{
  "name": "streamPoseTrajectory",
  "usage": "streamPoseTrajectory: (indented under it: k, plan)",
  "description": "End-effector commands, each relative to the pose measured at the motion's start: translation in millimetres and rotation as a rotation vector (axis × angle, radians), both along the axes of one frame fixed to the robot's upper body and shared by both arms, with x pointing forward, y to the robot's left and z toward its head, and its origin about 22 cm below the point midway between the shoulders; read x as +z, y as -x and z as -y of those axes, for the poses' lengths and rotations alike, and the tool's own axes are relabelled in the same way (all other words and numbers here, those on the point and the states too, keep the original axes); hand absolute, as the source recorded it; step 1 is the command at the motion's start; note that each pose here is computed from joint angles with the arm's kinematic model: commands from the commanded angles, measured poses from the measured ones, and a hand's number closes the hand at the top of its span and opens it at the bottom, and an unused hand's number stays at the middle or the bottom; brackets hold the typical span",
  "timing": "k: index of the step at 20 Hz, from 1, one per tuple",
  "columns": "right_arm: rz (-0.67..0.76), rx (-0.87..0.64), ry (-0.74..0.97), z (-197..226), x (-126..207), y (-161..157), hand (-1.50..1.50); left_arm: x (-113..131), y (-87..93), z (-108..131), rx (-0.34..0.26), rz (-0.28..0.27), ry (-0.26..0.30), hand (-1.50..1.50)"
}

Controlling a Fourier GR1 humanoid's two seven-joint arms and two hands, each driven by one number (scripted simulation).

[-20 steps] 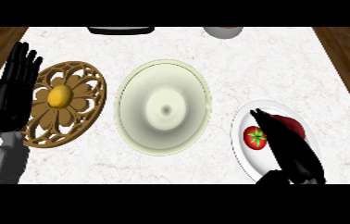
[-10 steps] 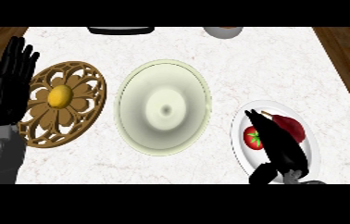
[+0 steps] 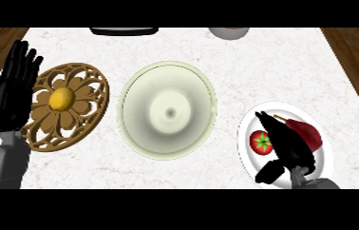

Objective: Pick the tomato from the plate and place it in the bowl

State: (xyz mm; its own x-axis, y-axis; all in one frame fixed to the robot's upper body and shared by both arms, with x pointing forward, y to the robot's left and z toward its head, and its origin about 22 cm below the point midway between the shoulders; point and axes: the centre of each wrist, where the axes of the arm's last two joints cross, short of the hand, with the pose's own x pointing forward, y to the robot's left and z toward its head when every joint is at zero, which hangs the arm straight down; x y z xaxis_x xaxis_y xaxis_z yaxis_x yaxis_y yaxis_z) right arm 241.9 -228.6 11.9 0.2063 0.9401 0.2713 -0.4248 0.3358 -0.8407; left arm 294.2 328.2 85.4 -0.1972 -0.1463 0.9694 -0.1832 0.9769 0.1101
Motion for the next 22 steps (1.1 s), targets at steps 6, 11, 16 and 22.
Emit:
streamPoseTrajectory:
  k: [6, 11, 16, 22]
  plan:
    - [0.141, 0.058, 0.024, 33.1, -21.1, -2.5, 1.5, 9.4, 5.4, 1.4, -0.004, 0.001, 0.015, 0.0]
    - [0.154, 0.083, 0.043, -6.9, -2.8, -15.2, 1.5, -1.7, -2.5, -12.7, -0.006, -0.003, -0.003, 0.0]
    - [0.103, 0.104, 0.17, 151.7, 21.3, -6.7, 1.5, -12.5, -7.0, 2.9, 0.003, 0.02, -0.012, 0.0]
    - [0.152, 0.142, 0.214, 214.5, 30.4, 3.7, 1.5, 4.7, 1.6, -4.8, 0.008, 0.009, -0.009, 0.0]
